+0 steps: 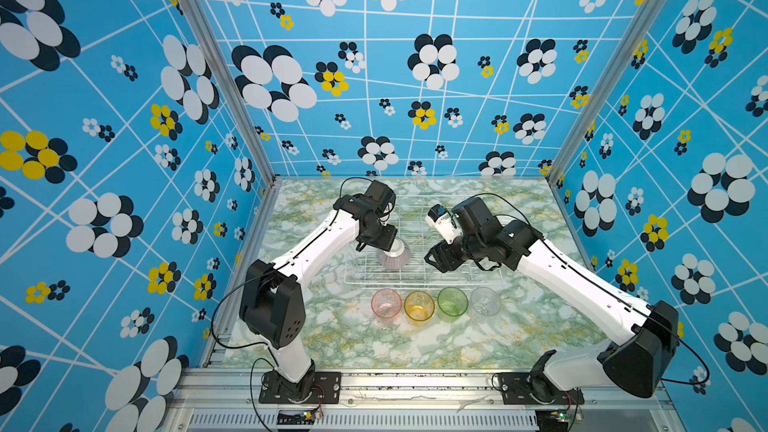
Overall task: Unload the mixed dishes from the dish rack
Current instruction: 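Move the left gripper over the purple-striped bowl while the right gripper rises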
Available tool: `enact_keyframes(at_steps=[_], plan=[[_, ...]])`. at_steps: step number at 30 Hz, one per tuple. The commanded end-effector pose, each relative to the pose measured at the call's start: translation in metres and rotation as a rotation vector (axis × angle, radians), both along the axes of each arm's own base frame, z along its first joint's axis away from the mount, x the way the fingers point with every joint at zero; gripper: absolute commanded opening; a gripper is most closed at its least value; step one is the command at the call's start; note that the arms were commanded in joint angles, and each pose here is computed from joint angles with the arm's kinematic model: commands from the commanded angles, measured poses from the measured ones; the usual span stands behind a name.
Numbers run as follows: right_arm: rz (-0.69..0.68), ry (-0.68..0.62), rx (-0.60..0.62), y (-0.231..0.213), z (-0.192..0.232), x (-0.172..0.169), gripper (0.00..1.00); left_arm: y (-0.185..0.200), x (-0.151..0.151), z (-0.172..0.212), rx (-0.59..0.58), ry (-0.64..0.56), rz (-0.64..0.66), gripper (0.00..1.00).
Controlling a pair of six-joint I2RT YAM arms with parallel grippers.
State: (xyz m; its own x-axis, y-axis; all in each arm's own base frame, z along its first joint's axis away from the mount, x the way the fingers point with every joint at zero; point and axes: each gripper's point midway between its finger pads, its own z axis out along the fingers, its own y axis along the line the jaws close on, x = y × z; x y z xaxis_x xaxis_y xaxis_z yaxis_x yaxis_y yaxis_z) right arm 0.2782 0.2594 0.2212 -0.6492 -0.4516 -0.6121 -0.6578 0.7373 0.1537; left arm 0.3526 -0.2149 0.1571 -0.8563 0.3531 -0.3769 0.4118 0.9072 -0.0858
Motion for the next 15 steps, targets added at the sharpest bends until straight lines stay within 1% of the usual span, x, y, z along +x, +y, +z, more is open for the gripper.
enact_keyframes(at_steps=[1,8,15], plan=[[-0.048,-0.016,0.065,-0.009,0.01,0.006,0.69,-0.008,-0.001,-0.006,0.018,0.033,-0.021,0.62],[-0.109,-0.005,0.118,-0.026,0.006,0.013,0.69,-0.017,0.003,-0.024,0.05,0.084,-0.035,0.65],[-0.119,0.006,0.118,-0.03,0.0,0.015,0.69,-0.024,0.009,-0.036,0.054,0.118,-0.044,0.66]])
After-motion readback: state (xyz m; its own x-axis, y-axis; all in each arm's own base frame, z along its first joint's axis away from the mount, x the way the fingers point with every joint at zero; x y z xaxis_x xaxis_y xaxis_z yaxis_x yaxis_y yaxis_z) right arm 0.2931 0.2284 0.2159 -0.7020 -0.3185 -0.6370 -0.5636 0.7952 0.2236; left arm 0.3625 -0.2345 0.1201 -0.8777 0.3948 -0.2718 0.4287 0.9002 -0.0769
